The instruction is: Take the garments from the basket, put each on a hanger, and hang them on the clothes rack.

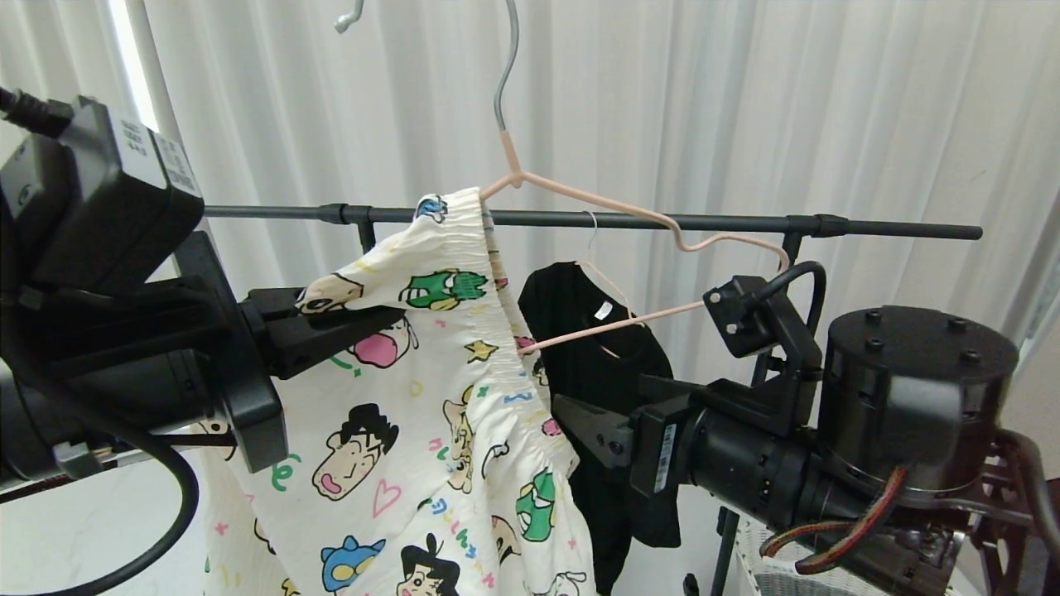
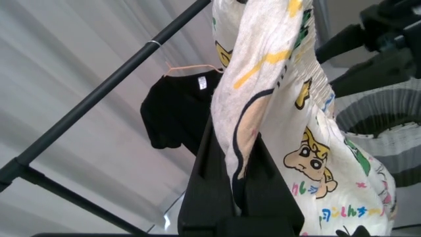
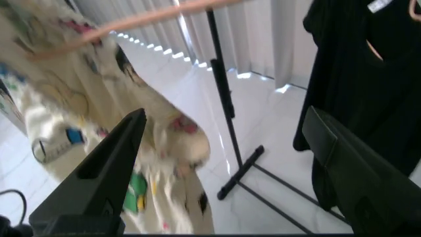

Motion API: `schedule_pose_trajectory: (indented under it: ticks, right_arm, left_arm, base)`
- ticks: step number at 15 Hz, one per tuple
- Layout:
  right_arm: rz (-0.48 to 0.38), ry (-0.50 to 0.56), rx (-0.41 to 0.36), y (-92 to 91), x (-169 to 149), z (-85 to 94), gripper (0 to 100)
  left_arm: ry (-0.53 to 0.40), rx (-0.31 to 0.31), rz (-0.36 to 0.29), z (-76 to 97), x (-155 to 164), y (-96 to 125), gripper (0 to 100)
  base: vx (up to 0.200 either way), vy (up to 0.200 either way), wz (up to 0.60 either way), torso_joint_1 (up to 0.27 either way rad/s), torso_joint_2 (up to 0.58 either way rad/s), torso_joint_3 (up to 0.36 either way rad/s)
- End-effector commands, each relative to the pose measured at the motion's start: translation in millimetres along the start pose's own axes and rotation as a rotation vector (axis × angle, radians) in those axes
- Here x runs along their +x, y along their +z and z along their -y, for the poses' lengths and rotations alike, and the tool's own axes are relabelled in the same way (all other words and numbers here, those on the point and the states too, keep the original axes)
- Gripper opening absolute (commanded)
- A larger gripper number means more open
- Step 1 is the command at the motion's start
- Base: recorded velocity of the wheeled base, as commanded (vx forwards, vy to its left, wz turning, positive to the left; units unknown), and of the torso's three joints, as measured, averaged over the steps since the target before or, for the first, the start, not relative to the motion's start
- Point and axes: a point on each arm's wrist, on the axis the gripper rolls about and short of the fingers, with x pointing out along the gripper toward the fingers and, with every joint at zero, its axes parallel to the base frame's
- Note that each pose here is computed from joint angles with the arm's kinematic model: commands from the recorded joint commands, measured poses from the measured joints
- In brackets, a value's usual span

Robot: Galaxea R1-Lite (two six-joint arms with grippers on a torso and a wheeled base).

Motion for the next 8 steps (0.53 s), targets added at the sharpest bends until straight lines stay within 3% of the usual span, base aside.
schedule_pose_trajectory:
  ticks: [1,4,8]
  right_arm:
    - [-0.033,0.016,-0.018,-10.0,7.2,-6.8,100]
    - [-0.087,0.033,-0.047,-27.6,11.9,-15.4,100]
    - [-0.122,-0.012,-0.078,-37.0,23.8,-4.4,100]
  left_arm:
    - [0.000,0.000,0.006,-0.3,0.1,1.7,0]
    - [0.006,0.003,0.018,-3.0,1.1,5.8,0]
    - [0.023,-0.033,0.049,-6.8,-2.4,14.5,0]
  base:
    - [0.000,0.000,0.00,0.000,0.00,0.000]
    - [0.000,0.000,0.00,0.000,0.00,0.000]
    - [0.000,0.000,0.00,0.000,0.00,0.000]
